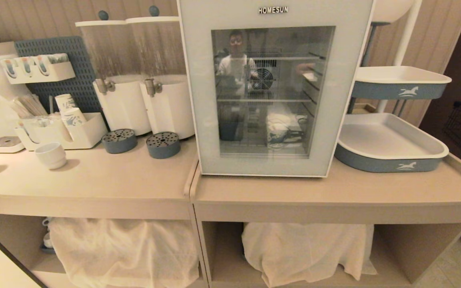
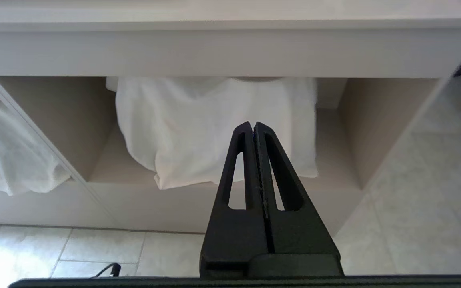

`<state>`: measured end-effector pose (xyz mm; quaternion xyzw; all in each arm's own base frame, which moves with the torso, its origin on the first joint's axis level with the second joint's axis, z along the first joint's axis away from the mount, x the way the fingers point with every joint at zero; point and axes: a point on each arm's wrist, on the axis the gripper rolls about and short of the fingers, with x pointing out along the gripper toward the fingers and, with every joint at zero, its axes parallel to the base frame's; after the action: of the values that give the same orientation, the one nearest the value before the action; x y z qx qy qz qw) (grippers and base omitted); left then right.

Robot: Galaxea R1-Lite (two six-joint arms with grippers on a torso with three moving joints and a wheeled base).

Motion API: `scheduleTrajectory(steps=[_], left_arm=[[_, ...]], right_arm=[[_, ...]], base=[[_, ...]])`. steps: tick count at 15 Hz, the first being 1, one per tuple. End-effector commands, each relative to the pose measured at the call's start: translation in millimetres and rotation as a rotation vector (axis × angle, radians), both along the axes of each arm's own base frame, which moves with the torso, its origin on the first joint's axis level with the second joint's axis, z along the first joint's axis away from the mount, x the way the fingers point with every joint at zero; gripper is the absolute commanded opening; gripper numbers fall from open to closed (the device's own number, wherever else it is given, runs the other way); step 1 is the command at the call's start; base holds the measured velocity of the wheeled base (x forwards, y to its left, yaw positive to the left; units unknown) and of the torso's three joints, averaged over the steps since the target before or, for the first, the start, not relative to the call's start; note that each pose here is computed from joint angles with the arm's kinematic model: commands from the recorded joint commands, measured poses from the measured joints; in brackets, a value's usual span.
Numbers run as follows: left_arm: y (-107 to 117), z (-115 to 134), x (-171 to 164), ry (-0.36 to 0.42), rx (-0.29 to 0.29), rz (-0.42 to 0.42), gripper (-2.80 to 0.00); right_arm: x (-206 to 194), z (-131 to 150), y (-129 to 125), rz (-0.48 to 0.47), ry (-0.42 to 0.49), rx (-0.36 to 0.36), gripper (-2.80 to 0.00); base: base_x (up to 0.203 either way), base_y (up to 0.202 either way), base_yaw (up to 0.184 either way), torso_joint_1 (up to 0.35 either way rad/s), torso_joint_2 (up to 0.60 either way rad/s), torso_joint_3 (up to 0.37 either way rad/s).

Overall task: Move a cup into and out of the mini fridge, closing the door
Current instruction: Open the freezer door

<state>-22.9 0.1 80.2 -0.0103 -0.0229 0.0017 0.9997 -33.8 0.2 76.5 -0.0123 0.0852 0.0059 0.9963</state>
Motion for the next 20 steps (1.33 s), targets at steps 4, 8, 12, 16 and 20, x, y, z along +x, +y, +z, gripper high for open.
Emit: scheduleTrajectory(steps=[4,8,12,16,20], left_arm=[[0.0,-5.1,1.4,0.018,-0.001,0.001,-2.8],[0.0,-5.1,1.4,0.018,-0.001,0.001,-2.8],[0.0,-5.1,1.4,0.018,-0.001,0.001,-2.8],[0.0,-5.4,1.5,0.019,-0.002,0.001,-2.8],[0.0,-5.1,1.4,0.018,0.007,0.001,-2.8]], right_arm=[[0.1,0.3,0.1,0.0,0.001,0.0,-2.8],[0.1,0.3,0.1,0.0,0.001,0.0,-2.8],[0.1,0.3,0.1,-0.001,0.001,0.0,-2.8],[0.1,0.3,0.1,-0.001,0.001,0.0,-2.8],[0.1,0.3,0.1,0.0,0.001,0.0,-2.8]], base=[[0.013,-0.024,0.0,0.002,0.0,0.002],[0.0,0.0,0.0,0.0,0.0,0.0],[0.0,0.0,0.0,0.0,0.0,0.0],[0.171,0.0,0.0,0.004,0.0,0.001],[0.026,0.0,0.002,0.001,0.0,0.0]])
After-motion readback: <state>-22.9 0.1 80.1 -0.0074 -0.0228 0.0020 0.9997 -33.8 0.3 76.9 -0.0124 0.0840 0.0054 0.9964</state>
